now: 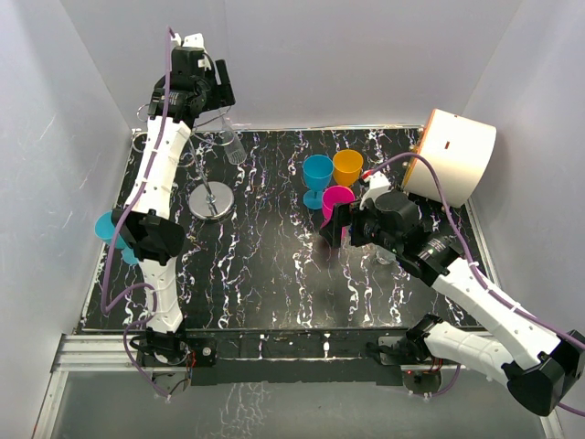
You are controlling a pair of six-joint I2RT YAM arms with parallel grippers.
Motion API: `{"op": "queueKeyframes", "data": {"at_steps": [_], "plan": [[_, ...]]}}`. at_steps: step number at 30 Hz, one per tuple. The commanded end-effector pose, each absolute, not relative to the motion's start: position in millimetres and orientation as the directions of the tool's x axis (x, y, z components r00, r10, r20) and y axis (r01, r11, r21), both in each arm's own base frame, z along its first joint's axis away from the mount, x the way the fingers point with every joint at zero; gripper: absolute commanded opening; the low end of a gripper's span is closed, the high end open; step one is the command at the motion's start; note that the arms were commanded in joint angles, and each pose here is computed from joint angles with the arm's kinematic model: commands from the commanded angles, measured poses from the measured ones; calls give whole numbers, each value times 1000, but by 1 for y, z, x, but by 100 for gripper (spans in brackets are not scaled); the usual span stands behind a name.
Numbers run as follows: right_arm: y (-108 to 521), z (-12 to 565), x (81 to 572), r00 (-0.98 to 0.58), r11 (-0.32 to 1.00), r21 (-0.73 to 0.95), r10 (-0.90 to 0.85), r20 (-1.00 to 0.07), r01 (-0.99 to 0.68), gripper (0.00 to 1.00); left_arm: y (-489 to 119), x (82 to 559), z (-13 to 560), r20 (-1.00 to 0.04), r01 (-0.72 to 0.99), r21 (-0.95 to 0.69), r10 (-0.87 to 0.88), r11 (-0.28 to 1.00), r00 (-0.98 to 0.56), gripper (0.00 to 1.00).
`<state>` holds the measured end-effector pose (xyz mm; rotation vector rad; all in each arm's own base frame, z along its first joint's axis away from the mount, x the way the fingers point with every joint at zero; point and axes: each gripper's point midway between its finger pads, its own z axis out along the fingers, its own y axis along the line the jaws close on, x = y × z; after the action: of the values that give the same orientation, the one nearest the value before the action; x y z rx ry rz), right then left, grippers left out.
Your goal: Take the wine glass off the wine glass rack
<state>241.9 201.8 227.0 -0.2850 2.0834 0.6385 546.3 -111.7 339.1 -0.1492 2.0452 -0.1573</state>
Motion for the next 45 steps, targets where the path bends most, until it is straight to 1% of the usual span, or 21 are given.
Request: {"op": "queueKeyframes", "data": {"at_steps": [1,4,12,18,45], "plan": [[207,248,247,-512,820,352,86,-855,-451,98,-105,538,367,-897,-44,-174,-177,984,-405,73],[206,249,246,-509,820,354,90,-856,-450,98,-105,537,364,-894,-44,-169,-172,985,-414,72],[207,248,246,-512,819,358,93,-854,-449,98,-106,535,366,-894,-33,-174,-172,984,-415,59],[207,248,246,-513,818,360,94,-853,-449,98,-103,533,375,-903,-38,-169,-170,985,-393,55],[209,253,246,-513,810,372,104,-852,-454,98,-95,518,421,-938,-43,-186,-191,982,-288,53]]}}
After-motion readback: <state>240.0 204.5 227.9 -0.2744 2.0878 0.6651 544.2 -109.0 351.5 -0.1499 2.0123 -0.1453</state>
